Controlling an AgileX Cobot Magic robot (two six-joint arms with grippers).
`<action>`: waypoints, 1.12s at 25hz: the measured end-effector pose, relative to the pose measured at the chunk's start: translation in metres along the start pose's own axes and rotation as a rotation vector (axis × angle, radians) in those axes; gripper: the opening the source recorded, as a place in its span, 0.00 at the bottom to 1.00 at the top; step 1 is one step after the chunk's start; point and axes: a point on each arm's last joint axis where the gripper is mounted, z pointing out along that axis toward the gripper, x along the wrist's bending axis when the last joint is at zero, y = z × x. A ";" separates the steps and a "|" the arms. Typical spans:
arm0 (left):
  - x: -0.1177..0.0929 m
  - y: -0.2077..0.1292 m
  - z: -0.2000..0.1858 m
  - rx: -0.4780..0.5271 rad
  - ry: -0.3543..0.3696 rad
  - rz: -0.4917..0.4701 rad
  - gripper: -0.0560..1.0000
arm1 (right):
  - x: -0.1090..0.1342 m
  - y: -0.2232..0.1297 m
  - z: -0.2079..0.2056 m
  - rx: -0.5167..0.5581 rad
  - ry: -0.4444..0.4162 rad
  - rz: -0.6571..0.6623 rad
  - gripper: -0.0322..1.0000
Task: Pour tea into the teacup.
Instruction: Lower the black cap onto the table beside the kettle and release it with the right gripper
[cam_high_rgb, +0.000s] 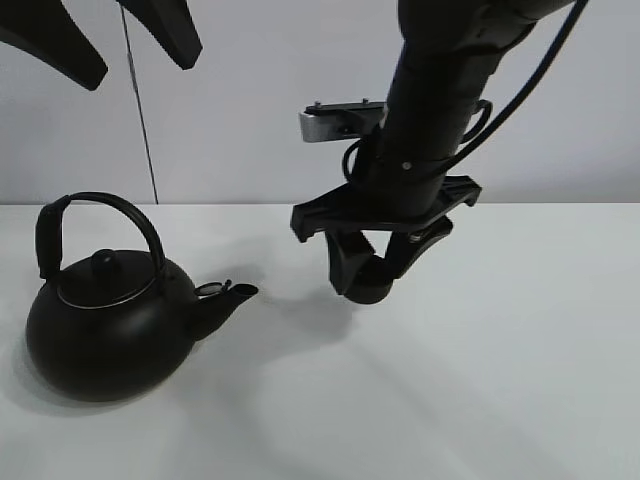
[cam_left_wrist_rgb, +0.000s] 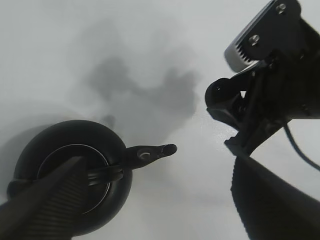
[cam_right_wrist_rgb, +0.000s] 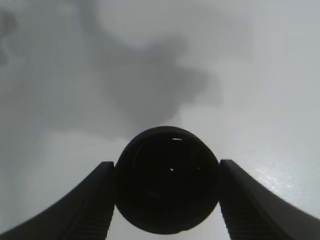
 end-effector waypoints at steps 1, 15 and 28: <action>0.000 0.000 0.000 0.000 0.000 0.000 0.59 | 0.008 0.002 0.003 0.000 0.006 -0.018 0.42; 0.000 0.000 0.000 0.000 0.000 0.000 0.59 | 0.052 0.001 0.039 0.063 0.019 -0.144 0.42; 0.000 0.000 0.000 0.000 0.000 0.000 0.59 | 0.053 0.000 0.049 0.064 0.010 -0.155 0.42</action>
